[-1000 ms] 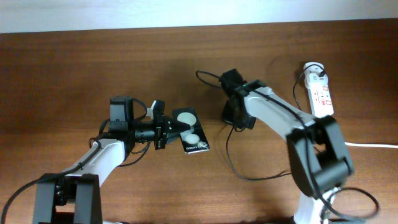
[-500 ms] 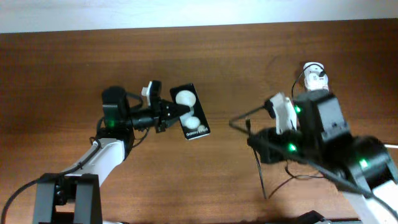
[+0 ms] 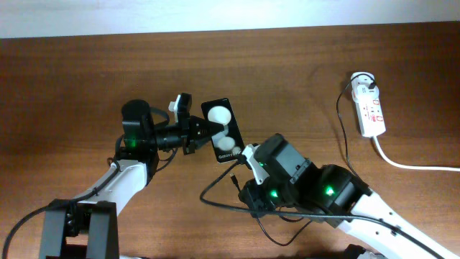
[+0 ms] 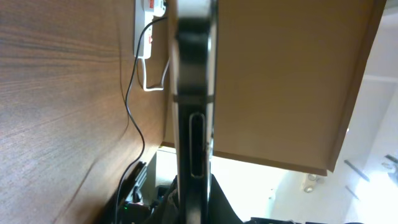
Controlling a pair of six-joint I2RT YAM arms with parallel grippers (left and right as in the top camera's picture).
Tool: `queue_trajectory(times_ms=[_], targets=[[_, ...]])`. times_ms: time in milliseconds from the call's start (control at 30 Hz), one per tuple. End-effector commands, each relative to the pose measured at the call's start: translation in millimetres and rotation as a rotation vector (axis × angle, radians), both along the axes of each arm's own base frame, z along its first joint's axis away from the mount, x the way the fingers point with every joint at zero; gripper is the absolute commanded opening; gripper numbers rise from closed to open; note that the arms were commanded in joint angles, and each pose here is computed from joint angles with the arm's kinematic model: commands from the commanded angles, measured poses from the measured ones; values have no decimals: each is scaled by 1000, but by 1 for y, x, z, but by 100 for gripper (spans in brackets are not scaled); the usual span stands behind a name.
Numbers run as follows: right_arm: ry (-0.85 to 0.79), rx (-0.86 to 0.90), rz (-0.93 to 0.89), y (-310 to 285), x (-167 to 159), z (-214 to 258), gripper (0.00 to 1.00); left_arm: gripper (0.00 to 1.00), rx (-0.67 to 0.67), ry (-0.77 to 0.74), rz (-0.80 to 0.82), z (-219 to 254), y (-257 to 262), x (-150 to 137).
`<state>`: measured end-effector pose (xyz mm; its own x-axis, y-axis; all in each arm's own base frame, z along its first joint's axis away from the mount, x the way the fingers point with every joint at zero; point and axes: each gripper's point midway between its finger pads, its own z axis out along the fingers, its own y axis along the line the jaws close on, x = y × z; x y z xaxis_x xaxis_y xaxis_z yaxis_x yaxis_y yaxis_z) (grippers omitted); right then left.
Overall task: Plug charger to phone and switch on socket
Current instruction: 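Align the USB-C plug below the phone's bottom port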
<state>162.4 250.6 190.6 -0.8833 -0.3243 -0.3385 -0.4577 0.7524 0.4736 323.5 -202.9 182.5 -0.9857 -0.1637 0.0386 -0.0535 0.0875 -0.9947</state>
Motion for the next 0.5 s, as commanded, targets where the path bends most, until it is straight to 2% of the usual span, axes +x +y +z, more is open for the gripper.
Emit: queue_trajectory(times_ms=[0, 467], targets=[[17, -7, -104, 1, 10, -4, 4, 0, -2, -78, -31, 6, -1, -1], [84, 25, -211, 4, 12, -2, 4, 0, -22, -101, -96, 10, -3, -12]])
